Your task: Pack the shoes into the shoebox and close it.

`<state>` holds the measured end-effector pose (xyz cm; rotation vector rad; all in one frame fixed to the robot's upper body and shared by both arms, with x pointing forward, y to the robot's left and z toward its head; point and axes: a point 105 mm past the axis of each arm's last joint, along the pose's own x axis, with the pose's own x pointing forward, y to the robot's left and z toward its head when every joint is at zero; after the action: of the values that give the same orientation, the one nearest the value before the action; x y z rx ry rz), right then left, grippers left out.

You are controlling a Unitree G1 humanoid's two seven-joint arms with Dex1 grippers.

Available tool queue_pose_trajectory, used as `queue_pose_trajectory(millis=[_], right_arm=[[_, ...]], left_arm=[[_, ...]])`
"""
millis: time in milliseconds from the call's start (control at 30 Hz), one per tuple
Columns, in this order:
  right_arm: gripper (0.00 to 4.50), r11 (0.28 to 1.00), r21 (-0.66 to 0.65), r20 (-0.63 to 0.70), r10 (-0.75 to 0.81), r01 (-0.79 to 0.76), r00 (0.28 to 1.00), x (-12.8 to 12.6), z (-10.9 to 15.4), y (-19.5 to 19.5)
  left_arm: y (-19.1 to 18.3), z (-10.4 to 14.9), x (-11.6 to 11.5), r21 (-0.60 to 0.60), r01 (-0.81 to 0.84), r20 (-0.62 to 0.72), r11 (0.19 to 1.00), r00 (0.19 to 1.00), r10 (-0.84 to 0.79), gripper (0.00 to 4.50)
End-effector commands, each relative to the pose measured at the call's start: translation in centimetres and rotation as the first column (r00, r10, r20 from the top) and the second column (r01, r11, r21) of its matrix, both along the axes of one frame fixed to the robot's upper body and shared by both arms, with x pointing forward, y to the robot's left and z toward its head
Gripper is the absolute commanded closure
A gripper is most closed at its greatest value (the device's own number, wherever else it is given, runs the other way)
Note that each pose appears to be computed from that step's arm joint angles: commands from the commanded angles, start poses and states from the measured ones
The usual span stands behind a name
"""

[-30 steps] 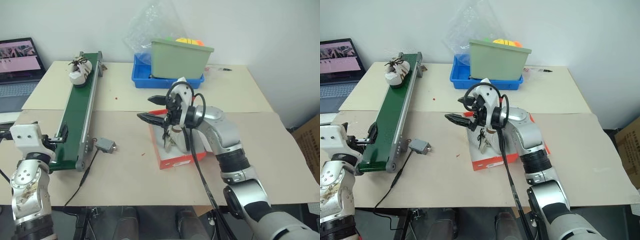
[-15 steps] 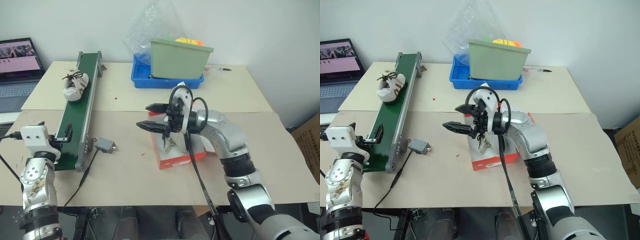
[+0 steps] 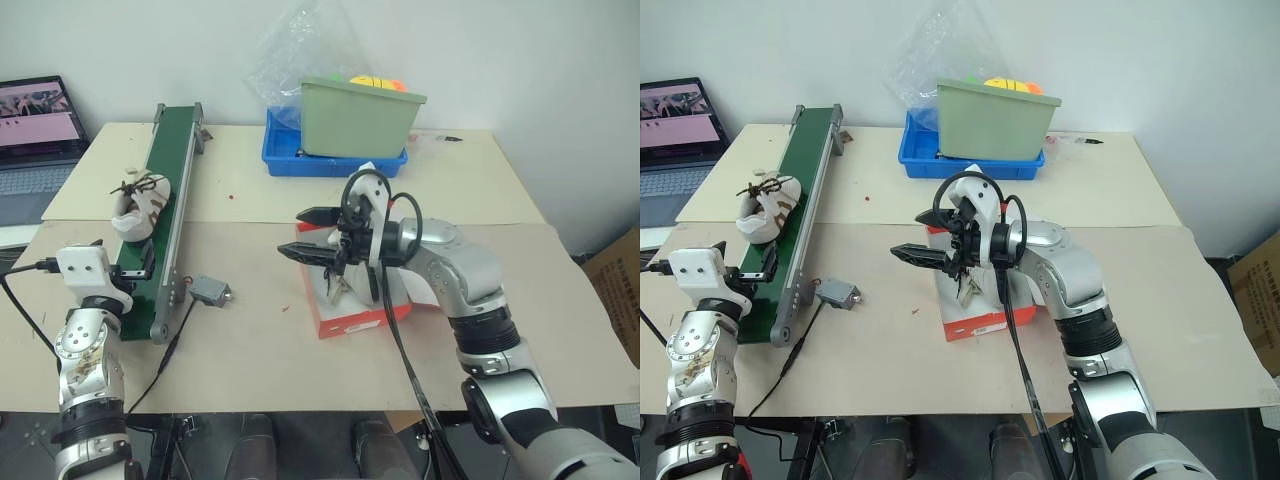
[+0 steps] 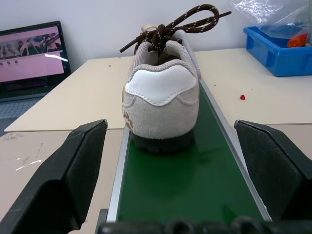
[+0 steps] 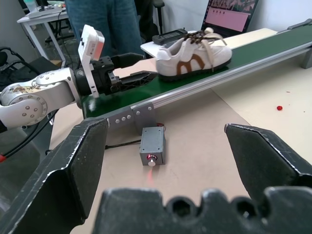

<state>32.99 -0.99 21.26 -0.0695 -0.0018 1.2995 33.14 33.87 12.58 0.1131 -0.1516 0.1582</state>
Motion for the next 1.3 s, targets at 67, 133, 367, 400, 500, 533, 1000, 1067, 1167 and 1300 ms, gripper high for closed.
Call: queue_pose_trajectory(millis=[67, 133, 367, 400, 500, 533, 1000, 1067, 1167, 1300], right_arm=[[0.02, 0.999, 0.027, 0.052, 0.016, -0.017, 0.999, -0.6, 1.6, 0.0], [0.02, 1.000, 0.027, 0.056, 0.013, -0.014, 0.998, -0.5, 1.6, 0.0], [0.00, 1.000, 0.024, 0.077, -0.004, 0.002, 0.997, -0.2, 2.0, -0.1], [0.00, 1.000, 0.023, 0.079, -0.006, 0.004, 0.997, -0.2, 2.0, -0.2], [0.00, 1.000, 0.019, 0.088, -0.012, 0.010, 0.996, -0.1, 2.1, -0.2], [0.00, 1.000, 0.019, 0.089, -0.012, 0.010, 0.996, -0.1, 2.1, -0.2], [0.00, 0.889, 0.343, -0.369, -0.169, 0.303, 0.914, 5.3, 6.1, -3.8], [0.00, 0.858, 0.398, -0.438, -0.133, 0.325, 0.889, 5.6, 7.1, -4.1], [0.00, 0.816, 0.463, -0.502, -0.078, 0.345, 0.861, 5.7, 8.3, -4.4], [0.00, 0.800, 0.483, -0.538, -0.048, 0.355, 0.841, 5.5, 8.7, -4.3]], left_arm=[[0.2, 1.2, 0.4, -0.033, 0.001, 0.044, 0.999, 0.999, 0.000, 0.00], [0.2, 1.1, 0.6, -0.046, 0.006, 0.036, 0.999, 0.999, -0.004, 0.00], [-0.6, 0.8, 1.2, -0.099, 0.066, -0.002, 0.993, 0.998, -0.067, 1.51], [-0.6, 1.0, 1.2, -0.101, 0.068, 0.002, 0.993, 0.998, -0.068, 1.82], [-1.5, 2.9, 1.1, -0.083, 0.097, 0.046, 0.992, 0.995, -0.094, 2.54], [-1.8, 3.5, 1.1, -0.076, 0.107, 0.060, 0.991, 0.993, -0.102, 2.69], [-15.1, 17.9, -2.1, 0.142, 0.391, 0.355, 0.910, 0.838, -0.415, 2.90], [-16.4, 17.7, -2.1, 0.114, 0.424, 0.361, 0.898, 0.825, -0.436, 2.90], [-17.9, 16.6, -1.8, 0.079, 0.457, 0.348, 0.886, 0.820, -0.454, 2.90], [-20.3, 16.0, -1.8, 0.030, 0.522, 0.352, 0.852, 0.793, -0.498, 2.90]])
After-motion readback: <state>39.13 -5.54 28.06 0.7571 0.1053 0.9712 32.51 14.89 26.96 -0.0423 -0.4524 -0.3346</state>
